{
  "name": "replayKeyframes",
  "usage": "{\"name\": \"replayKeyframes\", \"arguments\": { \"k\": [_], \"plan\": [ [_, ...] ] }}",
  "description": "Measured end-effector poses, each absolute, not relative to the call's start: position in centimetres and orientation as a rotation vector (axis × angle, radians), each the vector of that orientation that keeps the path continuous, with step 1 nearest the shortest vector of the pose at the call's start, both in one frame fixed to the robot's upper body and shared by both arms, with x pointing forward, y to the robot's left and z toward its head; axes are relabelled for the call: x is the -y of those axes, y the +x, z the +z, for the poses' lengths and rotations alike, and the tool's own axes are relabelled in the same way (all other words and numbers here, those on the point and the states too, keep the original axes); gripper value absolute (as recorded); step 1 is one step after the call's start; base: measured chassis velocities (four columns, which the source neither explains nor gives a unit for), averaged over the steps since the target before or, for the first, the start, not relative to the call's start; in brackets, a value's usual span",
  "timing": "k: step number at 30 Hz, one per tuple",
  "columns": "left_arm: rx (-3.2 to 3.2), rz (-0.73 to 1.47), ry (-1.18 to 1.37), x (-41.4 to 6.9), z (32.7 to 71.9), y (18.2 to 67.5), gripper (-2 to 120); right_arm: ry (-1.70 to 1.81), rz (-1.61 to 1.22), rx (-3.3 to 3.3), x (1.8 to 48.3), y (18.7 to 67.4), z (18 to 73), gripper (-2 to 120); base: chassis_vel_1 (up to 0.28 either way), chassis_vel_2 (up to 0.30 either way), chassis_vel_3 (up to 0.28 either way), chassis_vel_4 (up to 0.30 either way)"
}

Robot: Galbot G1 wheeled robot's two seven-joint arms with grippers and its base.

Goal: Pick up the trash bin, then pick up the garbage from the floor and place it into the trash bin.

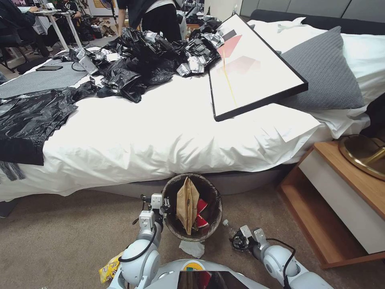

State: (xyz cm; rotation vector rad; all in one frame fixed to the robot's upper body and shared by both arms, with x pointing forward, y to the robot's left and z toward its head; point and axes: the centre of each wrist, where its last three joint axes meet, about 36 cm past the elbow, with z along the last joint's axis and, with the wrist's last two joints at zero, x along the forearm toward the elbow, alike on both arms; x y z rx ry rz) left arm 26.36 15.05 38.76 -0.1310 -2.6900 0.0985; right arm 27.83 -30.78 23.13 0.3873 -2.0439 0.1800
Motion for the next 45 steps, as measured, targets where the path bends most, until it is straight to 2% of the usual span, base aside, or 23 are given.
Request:
{"name": "replayKeyframes", "arguments": {
  "k": [9, 15, 24, 32, 40, 45],
  "plan": [
    [2.692, 0.099, -0.133, -15.0, 38.8, 26.5, 3, 0.374, 0.186, 2.048, 31.2, 27.6, 22.8, 44, 0.000, 0.000, 0.000, 0.000],
    [2.691, 0.100, -0.133, -15.0, 38.7, 26.5, 3, 0.367, 0.190, 2.049, 31.3, 27.6, 22.7, 35, 0.000, 0.000, 0.000, 0.000],
    [2.688, 0.104, -0.134, -15.0, 38.6, 26.7, 3, 0.356, 0.192, 2.064, 31.7, 27.4, 22.7, 34, 0.000, 0.000, 0.000, 0.000],
    [2.687, 0.107, -0.135, -14.9, 38.4, 26.8, 3, 0.305, 0.174, 2.124, 32.0, 27.2, 23.3, 29, 0.000, 0.000, 0.000, 0.000],
    [2.680, 0.119, -0.142, -14.8, 38.2, 27.0, 3, 0.241, 0.155, 2.284, 31.2, 27.4, 25.3, 29, 0.000, 0.000, 0.000, 0.000],
    [2.675, 0.123, -0.143, -14.9, 38.2, 27.0, 3, 0.247, 0.153, 2.471, 29.2, 27.4, 28.6, 29, 0.000, 0.000, 0.000, 0.000]
  ]
}}
